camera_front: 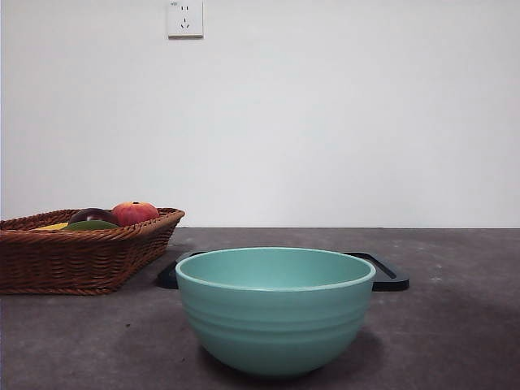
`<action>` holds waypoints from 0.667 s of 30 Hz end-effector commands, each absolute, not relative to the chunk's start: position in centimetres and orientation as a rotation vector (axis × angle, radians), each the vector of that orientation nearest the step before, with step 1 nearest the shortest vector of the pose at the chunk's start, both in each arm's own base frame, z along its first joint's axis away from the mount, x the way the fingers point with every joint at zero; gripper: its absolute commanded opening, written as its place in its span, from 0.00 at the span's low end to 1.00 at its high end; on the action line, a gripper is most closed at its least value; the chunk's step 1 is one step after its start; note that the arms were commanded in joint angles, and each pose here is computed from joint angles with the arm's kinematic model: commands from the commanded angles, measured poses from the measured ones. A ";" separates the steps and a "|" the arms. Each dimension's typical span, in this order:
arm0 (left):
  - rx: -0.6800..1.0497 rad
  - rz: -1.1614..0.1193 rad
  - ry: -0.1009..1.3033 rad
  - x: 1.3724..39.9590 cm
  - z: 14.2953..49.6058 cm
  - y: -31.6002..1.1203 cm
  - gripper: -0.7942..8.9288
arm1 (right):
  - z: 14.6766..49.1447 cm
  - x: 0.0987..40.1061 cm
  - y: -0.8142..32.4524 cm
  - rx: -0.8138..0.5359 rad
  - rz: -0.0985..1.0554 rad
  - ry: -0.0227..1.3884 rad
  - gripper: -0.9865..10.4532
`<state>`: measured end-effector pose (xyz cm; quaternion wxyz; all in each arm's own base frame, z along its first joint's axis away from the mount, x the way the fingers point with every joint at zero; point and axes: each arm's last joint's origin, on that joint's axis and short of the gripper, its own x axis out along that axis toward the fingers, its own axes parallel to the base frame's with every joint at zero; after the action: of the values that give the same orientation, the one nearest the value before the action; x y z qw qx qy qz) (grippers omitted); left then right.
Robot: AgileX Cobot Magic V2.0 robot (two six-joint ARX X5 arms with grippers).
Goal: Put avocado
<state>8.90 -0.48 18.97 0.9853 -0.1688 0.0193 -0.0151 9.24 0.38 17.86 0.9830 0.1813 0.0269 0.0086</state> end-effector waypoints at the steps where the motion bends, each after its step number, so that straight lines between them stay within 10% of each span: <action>1: -0.377 -0.045 -0.005 8.4 20.9 -0.5 0.10 | 20.1 8.7 0.5 0.438 0.044 0.000 0.10; 11: -0.266 -0.054 0.075 7.3 28.9 -0.5 0.10 | 26.5 8.1 1.1 0.360 0.228 0.124 0.10; 20: -0.263 -0.348 0.162 8.3 34.1 -1.5 0.10 | 30.7 10.1 1.9 0.281 0.447 0.299 0.10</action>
<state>8.33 -1.34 33.42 0.9748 -0.1387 0.0856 -0.1522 9.98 1.83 30.04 0.9531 0.1603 0.1516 0.2071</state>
